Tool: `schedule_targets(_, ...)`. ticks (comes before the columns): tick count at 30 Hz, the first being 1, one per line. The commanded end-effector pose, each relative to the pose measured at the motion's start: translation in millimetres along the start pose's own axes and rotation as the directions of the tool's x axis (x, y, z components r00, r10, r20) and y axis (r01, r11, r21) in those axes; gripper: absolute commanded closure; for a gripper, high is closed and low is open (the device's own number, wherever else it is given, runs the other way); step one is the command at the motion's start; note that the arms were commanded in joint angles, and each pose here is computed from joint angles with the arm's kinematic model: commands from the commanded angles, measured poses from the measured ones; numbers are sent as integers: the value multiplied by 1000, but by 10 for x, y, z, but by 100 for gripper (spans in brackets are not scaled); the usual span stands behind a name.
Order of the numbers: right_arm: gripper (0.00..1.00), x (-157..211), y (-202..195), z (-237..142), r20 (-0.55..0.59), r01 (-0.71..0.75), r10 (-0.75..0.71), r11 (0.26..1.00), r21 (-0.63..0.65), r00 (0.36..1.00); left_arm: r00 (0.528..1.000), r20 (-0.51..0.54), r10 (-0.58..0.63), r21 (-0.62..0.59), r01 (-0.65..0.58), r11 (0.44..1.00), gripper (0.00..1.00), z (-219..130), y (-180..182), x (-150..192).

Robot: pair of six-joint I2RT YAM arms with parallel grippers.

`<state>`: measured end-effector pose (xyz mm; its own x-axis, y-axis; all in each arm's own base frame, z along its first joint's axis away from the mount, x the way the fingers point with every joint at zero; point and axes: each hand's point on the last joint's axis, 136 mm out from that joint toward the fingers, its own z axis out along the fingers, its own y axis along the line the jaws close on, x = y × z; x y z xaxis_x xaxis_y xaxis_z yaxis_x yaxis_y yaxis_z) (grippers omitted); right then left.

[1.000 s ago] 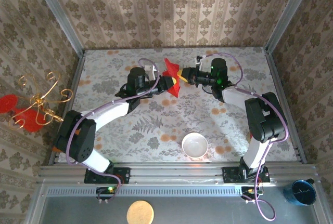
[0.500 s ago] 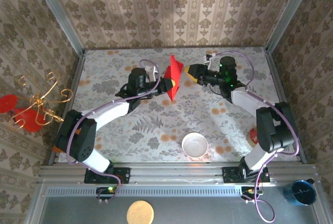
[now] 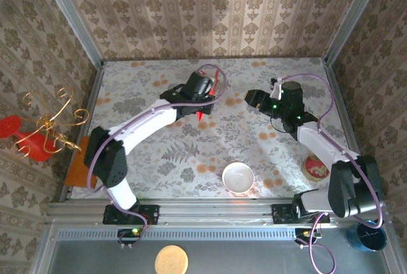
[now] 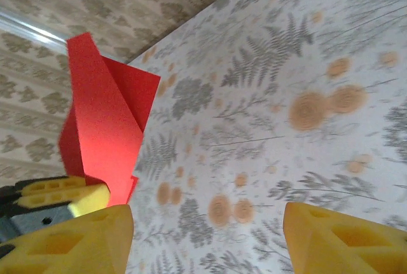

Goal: Fold a paper plane with a square sheet of paper (pick it up from the middle)
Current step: Turn over the paper at the center of the table.

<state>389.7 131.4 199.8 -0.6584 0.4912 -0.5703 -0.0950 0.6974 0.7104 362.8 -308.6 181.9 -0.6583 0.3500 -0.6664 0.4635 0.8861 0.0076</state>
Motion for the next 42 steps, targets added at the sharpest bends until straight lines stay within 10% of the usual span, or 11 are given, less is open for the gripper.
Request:
schedule_targets(1, 33, -100, -269, -163, 72, 34, -46, 988, 150, 996, 939, -217, 268, -346, -331, 878, 90, 87, 485, 238)
schedule_targets(6, 33, -121, -468, -277, 103, 0, -23, 977, 212, 994, 873, -318, 369, -470, -483, 739, 90, 339, 532, 200)
schedule_targets(17, 33, -87, -787, -344, 111, -96, 71, 966, 239, 991, 825, -431, 365, -429, -543, 721, 91, 1077, 417, 604)
schedule_targets(42, 33, -7, -846, -138, 46, -152, 146, 968, 199, 988, 940, -319, 124, -239, -207, 949, 70, 887, -191, 751)
